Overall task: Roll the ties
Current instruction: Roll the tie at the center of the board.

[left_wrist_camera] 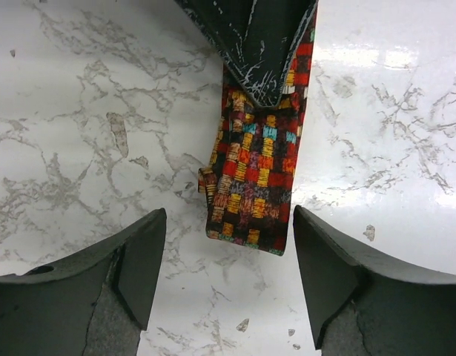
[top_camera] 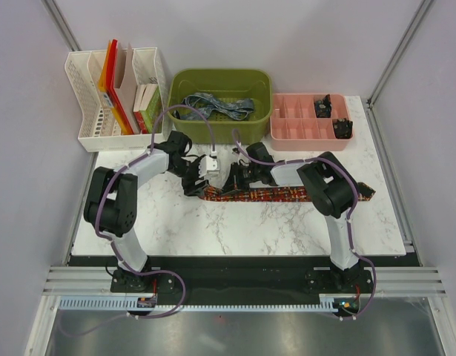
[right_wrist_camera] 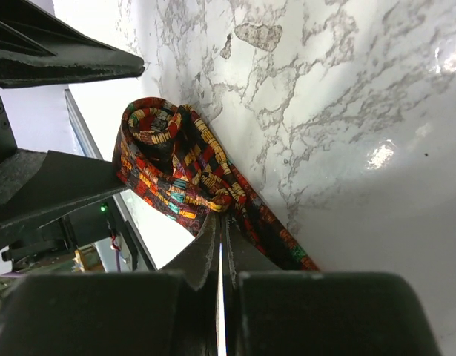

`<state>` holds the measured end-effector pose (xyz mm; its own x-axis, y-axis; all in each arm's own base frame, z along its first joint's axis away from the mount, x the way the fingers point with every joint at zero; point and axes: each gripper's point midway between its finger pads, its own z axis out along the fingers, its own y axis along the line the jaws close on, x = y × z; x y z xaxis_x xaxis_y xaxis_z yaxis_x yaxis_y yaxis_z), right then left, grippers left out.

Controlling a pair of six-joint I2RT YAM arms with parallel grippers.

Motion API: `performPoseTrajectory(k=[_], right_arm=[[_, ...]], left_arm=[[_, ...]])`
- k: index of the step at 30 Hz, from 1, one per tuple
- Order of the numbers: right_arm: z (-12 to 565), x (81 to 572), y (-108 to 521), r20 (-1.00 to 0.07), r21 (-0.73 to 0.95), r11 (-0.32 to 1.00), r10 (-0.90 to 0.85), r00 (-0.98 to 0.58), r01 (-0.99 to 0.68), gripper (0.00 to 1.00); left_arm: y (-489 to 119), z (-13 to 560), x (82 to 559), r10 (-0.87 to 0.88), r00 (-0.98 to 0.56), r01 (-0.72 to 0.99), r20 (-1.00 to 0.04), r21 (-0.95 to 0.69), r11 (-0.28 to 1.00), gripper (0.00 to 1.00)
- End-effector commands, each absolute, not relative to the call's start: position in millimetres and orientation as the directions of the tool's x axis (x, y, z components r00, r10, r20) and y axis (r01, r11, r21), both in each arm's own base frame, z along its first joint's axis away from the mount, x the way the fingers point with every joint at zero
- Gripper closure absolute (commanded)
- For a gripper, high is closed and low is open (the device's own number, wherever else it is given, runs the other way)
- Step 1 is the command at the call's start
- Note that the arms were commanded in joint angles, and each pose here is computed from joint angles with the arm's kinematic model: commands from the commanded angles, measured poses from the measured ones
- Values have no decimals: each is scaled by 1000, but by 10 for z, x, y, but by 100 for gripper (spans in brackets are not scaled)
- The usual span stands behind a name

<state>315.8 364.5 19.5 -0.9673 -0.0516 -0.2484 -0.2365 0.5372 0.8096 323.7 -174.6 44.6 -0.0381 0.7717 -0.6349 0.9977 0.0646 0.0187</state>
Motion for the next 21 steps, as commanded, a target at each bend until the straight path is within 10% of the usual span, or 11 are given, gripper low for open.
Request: performPoseTrajectory(k=[1, 14, 21], right_arm=[[-245, 3132, 3436, -237, 719, 656, -81, -968, -230, 100], [-267, 3133, 3415, -228, 713, 667, -74, -971, -218, 100], [-256, 3127, 3420, -230, 715, 662, -79, -970, -224, 100]], left_arm=[[-1856, 521, 3182, 730, 15, 1000, -683, 28, 6, 23], [-1960, 517, 2868, 712, 61, 995, -700, -14, -99, 63], [-1881, 633, 3022, 713, 23, 1000, -701, 5, -28, 28]])
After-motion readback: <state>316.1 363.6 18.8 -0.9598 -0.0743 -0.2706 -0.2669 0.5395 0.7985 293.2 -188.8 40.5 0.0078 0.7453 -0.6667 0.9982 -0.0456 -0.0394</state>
